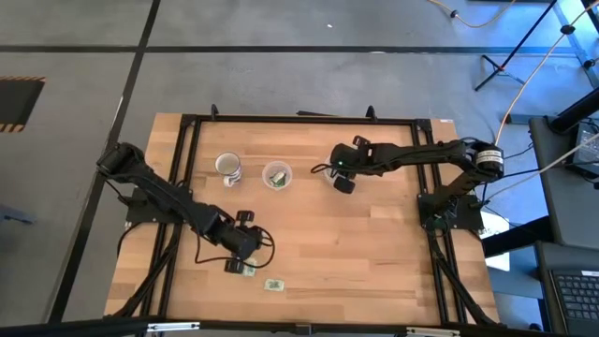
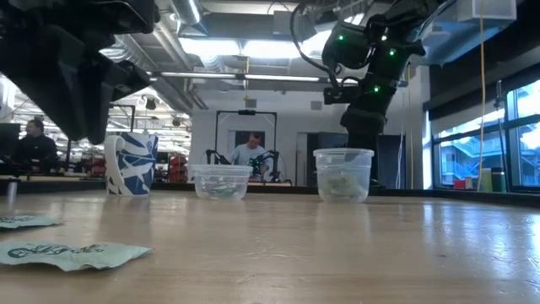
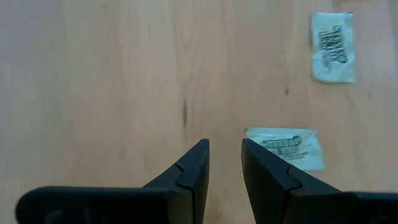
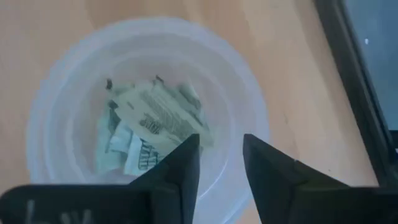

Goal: Pick and place items into bin
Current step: Put the white stevia packet into the right transparent bin

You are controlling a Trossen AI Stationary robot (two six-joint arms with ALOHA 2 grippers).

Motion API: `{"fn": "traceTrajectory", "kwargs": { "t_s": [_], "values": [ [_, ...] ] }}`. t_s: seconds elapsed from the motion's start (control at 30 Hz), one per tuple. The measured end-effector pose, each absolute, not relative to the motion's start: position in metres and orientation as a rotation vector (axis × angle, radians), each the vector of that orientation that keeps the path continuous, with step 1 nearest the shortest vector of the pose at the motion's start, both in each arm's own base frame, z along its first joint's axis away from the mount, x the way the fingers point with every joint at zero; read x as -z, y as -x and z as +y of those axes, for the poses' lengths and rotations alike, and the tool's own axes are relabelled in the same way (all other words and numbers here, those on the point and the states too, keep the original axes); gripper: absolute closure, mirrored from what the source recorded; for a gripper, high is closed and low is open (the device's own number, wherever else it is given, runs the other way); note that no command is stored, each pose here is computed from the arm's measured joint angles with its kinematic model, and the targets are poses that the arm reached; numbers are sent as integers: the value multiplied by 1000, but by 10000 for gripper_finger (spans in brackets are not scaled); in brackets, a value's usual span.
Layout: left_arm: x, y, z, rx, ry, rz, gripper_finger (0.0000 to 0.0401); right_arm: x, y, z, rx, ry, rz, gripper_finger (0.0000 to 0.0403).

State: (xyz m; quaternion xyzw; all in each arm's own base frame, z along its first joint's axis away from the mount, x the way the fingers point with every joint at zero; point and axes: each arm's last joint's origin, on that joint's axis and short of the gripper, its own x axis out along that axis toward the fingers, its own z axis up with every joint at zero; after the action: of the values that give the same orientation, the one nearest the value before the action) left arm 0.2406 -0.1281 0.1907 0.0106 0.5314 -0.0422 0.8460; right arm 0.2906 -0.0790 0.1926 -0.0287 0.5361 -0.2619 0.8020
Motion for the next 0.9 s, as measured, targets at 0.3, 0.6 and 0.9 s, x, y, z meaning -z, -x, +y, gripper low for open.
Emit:
{"fn": "traceTrajectory", "kwargs": {
  "t_s": [0.3, 0.6, 0.9],
  "values": [
    [-173, -243, -148, 147, 0, 1157, 313, -207, -289, -79, 621, 9, 1052, 272],
    [-148, -247, -153, 126, -3, 1246, 313, -224, -286, -74, 615, 3, 960, 272],
    [-132, -251, -156, 138, 1, 1300, 314, -234, -287, -65, 587, 9, 894, 272]
  ]
}}
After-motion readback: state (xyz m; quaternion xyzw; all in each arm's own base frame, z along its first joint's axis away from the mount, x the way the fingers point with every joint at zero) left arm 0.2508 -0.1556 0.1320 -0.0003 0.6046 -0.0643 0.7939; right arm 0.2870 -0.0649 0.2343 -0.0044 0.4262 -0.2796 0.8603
